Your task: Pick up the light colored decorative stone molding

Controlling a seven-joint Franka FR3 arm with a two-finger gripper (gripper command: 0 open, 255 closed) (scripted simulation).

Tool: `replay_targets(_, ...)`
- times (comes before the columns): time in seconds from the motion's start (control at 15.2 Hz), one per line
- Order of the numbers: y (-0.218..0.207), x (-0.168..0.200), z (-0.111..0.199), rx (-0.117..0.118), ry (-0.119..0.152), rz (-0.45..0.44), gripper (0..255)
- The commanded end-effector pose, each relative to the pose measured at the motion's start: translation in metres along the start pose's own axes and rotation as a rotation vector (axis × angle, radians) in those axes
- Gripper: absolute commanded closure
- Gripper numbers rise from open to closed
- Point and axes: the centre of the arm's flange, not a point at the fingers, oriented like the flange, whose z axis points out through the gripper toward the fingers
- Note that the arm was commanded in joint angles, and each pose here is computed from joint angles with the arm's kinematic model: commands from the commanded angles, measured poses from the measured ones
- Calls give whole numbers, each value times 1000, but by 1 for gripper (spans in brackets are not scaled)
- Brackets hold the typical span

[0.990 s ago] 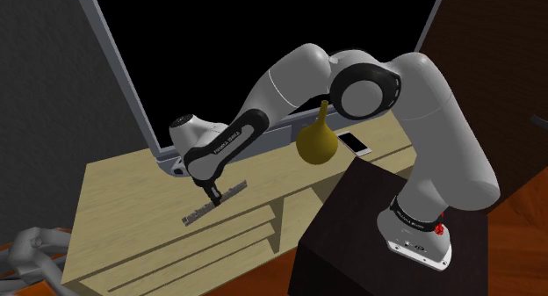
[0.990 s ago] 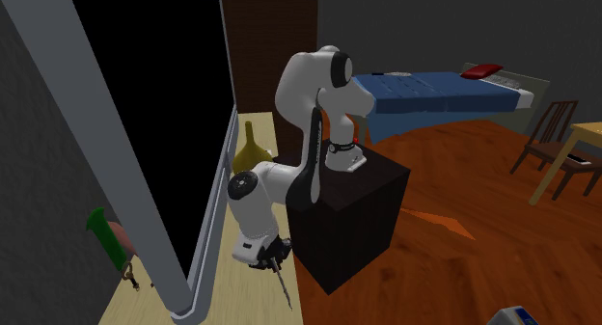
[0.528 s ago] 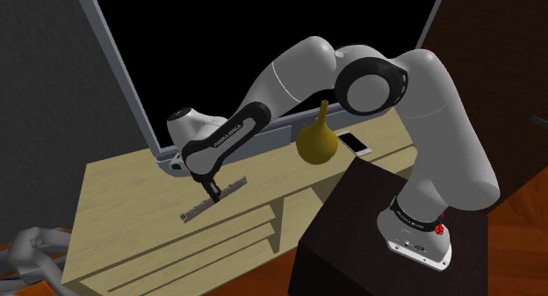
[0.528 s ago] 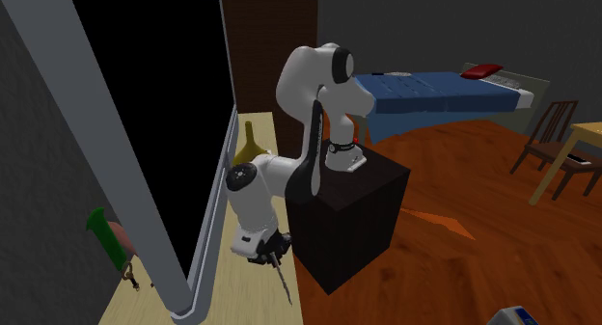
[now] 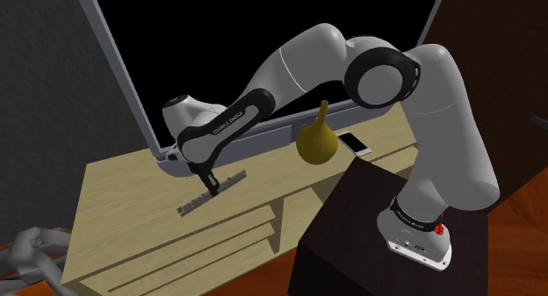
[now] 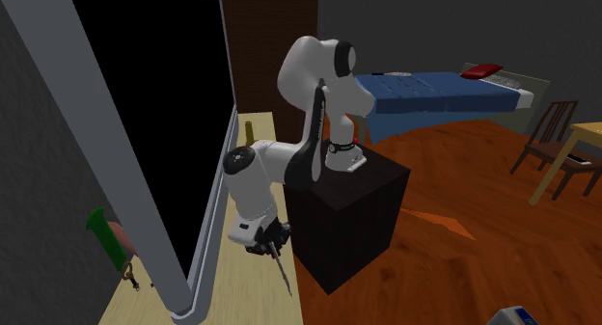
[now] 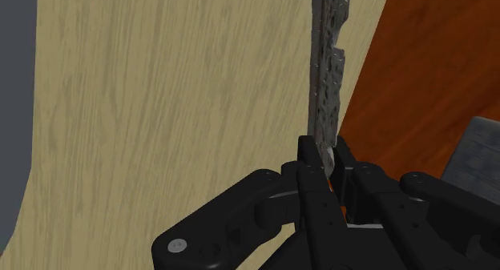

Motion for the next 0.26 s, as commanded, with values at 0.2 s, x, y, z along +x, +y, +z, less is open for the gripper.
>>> replay_targets(0.2, -3, -1, -17, 0, 0, 0, 255)
